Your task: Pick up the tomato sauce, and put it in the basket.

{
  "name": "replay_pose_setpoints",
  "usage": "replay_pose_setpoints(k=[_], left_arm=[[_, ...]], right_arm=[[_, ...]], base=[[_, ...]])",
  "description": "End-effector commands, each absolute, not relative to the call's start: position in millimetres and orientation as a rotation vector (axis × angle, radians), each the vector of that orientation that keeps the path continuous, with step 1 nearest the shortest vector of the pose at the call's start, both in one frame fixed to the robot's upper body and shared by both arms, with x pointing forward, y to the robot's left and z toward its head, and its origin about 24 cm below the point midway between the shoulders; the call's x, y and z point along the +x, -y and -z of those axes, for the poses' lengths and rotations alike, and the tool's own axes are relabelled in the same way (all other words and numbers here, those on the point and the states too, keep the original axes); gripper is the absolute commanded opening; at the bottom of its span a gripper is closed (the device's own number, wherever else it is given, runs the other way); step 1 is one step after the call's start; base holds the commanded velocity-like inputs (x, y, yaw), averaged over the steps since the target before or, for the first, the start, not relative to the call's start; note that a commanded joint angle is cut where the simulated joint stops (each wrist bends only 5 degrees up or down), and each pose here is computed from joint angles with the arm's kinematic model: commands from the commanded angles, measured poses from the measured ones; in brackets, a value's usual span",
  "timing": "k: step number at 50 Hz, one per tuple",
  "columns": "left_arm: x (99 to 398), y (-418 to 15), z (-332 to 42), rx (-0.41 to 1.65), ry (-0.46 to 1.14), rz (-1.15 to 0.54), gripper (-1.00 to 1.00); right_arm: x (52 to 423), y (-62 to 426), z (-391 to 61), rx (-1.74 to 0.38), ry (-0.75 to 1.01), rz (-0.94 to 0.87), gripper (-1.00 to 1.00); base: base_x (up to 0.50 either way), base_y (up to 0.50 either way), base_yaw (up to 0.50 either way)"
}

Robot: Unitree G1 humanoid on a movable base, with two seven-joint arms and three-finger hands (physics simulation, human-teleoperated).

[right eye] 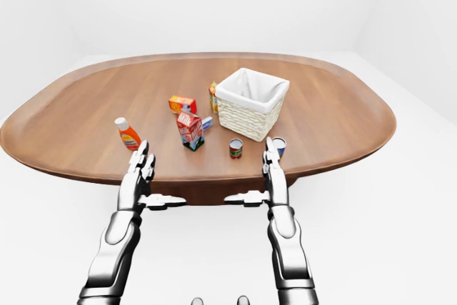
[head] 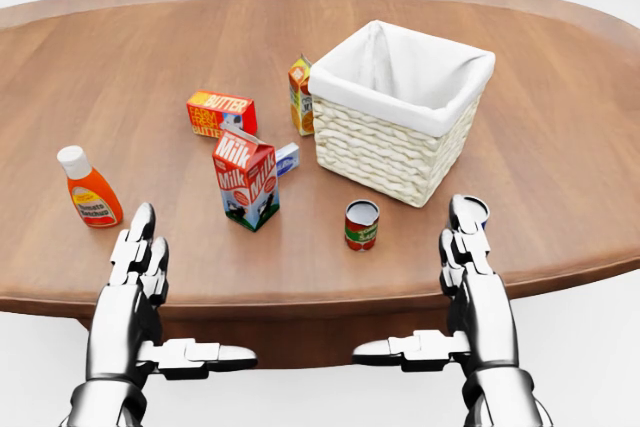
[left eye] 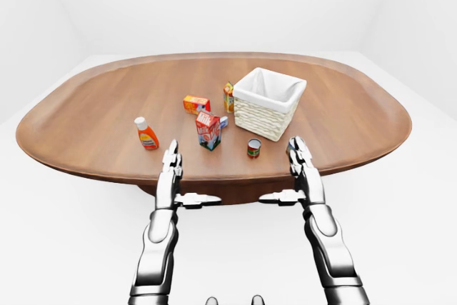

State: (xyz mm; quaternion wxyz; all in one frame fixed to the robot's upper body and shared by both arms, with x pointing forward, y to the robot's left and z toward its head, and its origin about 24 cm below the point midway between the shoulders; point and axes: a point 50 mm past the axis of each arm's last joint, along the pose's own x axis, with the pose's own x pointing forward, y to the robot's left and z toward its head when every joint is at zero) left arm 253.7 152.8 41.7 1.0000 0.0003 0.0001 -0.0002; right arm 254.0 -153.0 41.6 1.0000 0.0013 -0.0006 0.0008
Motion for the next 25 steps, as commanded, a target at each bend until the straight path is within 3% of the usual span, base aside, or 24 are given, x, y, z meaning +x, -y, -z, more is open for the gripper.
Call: replay_pose_setpoints(k=[1, 25], left_arm=[[253, -159, -43, 0.002, -0.001, 0.002, 1.00], [250, -160, -69, -0.003, 0.066, 0.007, 1.00]], right_arm=[[255, 160, -43, 0.011, 0.007, -0.006, 1.00], [253, 161, -54, 0.024, 0.022, -0.009, 1.00]], base=[[0.00, 0.00, 0.00], [0.00, 0.00, 0.00]])
